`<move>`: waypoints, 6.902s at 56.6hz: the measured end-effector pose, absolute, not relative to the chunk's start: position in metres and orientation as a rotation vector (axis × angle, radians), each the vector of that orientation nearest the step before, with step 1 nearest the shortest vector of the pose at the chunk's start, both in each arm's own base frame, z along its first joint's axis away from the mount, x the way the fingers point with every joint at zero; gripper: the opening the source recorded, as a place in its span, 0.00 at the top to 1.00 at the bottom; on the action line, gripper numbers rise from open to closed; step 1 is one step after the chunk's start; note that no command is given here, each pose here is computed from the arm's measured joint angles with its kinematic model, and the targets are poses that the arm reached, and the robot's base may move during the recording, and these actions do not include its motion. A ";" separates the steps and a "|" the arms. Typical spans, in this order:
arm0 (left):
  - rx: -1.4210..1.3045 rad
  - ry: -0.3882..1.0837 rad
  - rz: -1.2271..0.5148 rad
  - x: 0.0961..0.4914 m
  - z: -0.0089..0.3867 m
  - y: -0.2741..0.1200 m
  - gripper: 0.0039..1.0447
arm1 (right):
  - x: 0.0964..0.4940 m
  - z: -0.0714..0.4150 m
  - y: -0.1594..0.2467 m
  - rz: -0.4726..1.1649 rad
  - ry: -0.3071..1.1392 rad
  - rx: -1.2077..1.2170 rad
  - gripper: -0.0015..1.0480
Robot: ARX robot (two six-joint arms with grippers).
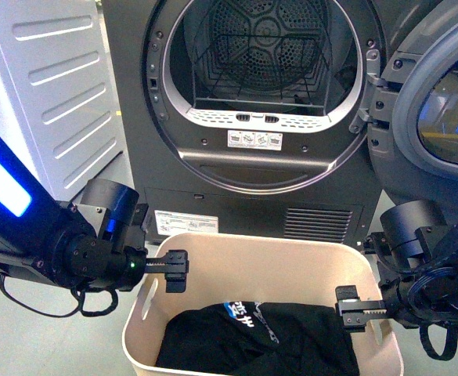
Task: Move hamper under clothes hanger
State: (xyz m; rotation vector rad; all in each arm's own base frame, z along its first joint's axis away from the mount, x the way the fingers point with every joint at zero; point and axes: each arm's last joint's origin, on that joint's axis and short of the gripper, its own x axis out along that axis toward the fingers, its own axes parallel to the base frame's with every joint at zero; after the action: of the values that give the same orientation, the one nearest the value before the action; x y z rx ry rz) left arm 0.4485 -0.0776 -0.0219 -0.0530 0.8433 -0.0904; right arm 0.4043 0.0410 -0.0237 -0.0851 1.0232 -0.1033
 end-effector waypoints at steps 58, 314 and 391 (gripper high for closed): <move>-0.041 0.948 -0.077 0.440 -0.038 -0.085 0.97 | 0.405 -0.038 0.052 -0.111 1.038 -0.086 0.98; -0.018 0.912 -0.061 0.430 0.008 -0.088 0.97 | 0.399 0.000 0.050 -0.082 0.982 -0.091 0.97; 0.055 1.013 0.091 0.424 0.004 -0.088 0.97 | 0.397 -0.009 0.060 -0.032 0.954 -0.019 0.97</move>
State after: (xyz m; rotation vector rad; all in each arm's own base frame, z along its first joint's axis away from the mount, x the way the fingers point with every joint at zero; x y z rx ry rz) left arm 0.4240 -0.0883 0.0035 0.0546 1.0127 0.0907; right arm 0.3970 0.0604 -0.0089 -0.0186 0.9542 -0.0316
